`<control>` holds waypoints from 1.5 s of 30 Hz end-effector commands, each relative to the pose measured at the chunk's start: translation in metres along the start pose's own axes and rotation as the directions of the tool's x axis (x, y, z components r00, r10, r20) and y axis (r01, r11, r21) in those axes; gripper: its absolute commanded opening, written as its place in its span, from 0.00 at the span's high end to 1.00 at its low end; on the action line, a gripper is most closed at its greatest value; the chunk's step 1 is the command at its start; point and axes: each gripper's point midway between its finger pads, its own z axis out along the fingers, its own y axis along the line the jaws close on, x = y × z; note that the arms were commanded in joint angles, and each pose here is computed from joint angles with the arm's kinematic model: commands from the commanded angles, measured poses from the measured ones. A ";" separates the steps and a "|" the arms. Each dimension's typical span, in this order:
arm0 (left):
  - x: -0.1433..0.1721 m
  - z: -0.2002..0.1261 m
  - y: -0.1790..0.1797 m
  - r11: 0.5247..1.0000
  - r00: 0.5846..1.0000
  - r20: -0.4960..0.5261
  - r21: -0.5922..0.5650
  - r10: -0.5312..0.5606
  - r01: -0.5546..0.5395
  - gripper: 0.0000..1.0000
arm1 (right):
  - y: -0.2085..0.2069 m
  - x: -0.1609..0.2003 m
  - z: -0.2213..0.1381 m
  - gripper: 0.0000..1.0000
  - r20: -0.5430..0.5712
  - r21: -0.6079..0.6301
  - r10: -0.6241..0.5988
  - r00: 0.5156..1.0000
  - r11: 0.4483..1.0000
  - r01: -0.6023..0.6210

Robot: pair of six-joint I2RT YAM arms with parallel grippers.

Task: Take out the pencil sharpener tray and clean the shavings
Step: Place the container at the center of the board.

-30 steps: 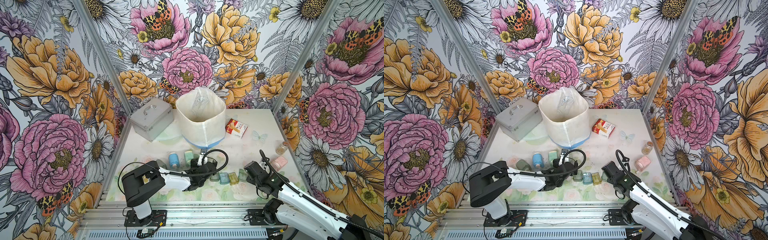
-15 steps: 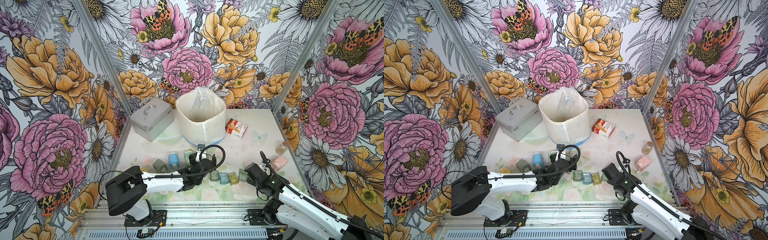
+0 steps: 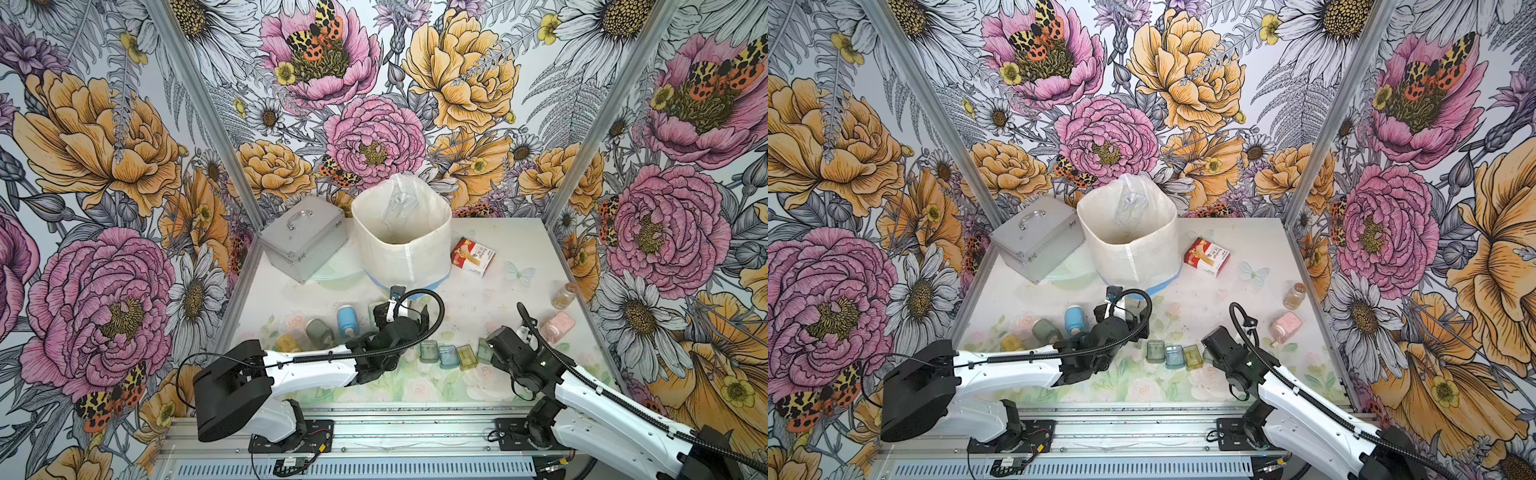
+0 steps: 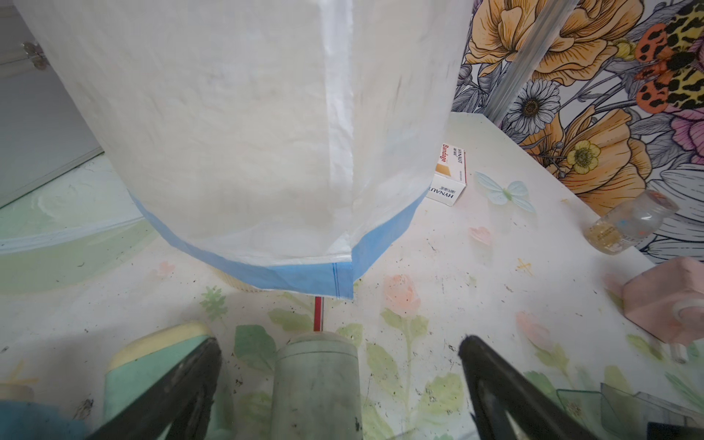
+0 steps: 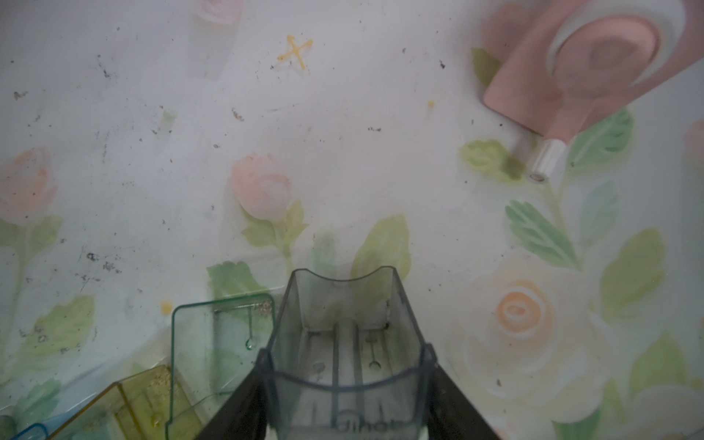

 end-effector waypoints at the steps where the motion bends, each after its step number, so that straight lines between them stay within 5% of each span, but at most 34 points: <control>1: -0.004 -0.006 0.001 1.000 1.000 0.021 0.007 0.013 -0.013 0.01 | 0.010 -0.003 -0.004 0.32 -0.007 -0.032 0.003 1.000 0.999 -0.003; 15: -0.019 -0.016 -0.018 0.989 0.996 0.051 0.128 0.073 -0.079 0.01 | 0.020 -0.023 -0.023 0.27 0.051 -0.108 0.067 0.996 0.992 -0.062; 24: -0.026 -0.024 -0.073 0.894 0.988 0.060 0.419 0.144 -0.156 0.01 | 0.015 -0.070 -0.047 0.21 0.100 -0.026 0.054 0.994 0.998 -0.052; 28: -0.033 -0.021 -0.088 0.885 0.986 0.088 0.436 0.139 -0.164 0.01 | 0.010 -0.094 -0.061 0.19 0.147 -0.032 0.086 0.985 0.996 -0.082; 37: -0.038 -0.018 -0.116 0.804 0.988 0.087 0.573 0.132 -0.158 0.01 | -0.043 -0.134 -0.071 0.13 0.191 0.104 0.213 0.958 0.966 -0.235; 45: -0.022 -0.026 -0.124 0.751 0.985 0.052 0.641 0.165 -0.160 0.01 | -0.076 -0.147 -0.051 0.01 0.078 0.142 0.420 0.904 0.893 -0.427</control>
